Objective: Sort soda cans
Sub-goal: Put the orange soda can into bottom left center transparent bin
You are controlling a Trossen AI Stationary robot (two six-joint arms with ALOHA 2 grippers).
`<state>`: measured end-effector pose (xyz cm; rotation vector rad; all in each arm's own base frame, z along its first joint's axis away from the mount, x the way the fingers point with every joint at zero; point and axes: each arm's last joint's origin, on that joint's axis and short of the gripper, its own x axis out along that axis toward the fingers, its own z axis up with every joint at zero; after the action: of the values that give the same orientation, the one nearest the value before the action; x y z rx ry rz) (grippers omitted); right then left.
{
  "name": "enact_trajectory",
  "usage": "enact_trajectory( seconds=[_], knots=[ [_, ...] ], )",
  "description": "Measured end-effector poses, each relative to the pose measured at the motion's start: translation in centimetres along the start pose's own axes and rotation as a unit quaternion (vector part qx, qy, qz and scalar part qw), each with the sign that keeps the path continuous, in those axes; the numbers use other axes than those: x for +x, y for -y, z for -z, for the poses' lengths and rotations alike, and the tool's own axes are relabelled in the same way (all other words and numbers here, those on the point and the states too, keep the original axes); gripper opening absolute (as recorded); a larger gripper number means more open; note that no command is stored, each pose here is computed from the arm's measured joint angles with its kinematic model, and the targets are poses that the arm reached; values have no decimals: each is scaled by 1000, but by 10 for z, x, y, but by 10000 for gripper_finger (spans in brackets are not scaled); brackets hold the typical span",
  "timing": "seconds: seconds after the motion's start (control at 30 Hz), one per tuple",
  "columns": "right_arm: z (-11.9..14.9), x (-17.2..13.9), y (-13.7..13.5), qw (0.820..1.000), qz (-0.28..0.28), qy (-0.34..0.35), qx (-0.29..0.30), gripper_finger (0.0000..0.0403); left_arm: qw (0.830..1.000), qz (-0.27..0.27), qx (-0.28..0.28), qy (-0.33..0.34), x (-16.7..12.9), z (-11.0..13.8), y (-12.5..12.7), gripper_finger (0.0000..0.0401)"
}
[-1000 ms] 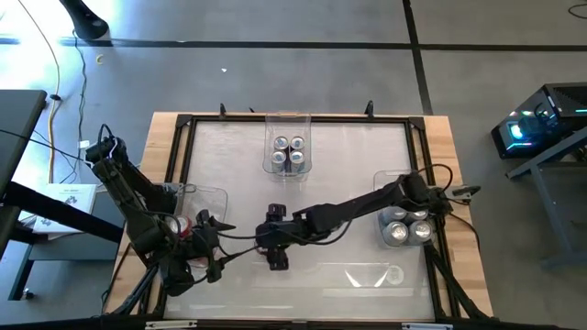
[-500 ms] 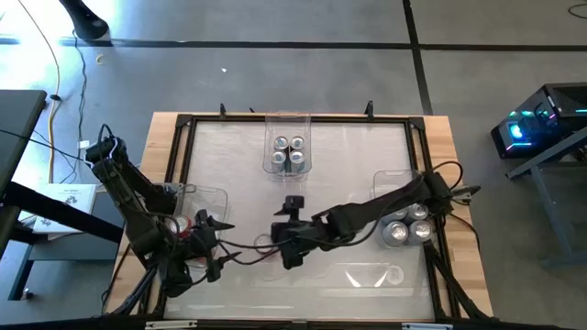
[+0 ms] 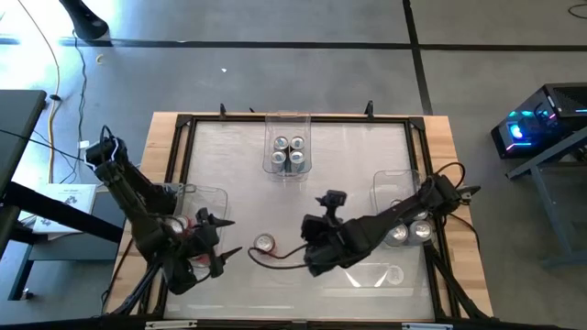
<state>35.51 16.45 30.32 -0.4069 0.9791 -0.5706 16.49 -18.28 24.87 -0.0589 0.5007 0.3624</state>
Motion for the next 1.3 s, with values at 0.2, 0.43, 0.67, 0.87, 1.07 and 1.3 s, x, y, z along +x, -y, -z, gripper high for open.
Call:
enact_trajectory(
  seconds=[0.2,0.43,0.67,0.87,1.07,1.3],
  knots=[
    [16,0,-11,1000,-13,-22,-7,339,997,46,51,-21,23,-13,5,351],
    [63,14,-23,992,-97,1,81,339,992,99,73,-24,53,-19,0,352],
    [97,3,-33,970,-126,107,180,339,988,129,73,-46,76,-22,-12,352],
    [108,-7,-41,960,-137,141,198,339,985,143,70,-66,85,-21,-13,351],
    [109,-11,-43,958,-141,148,199,339,981,133,94,-101,101,-3,-3,351],
    [109,-11,-43,958,-141,150,199,339,983,118,80,-118,111,8,3,351]
  ],
)
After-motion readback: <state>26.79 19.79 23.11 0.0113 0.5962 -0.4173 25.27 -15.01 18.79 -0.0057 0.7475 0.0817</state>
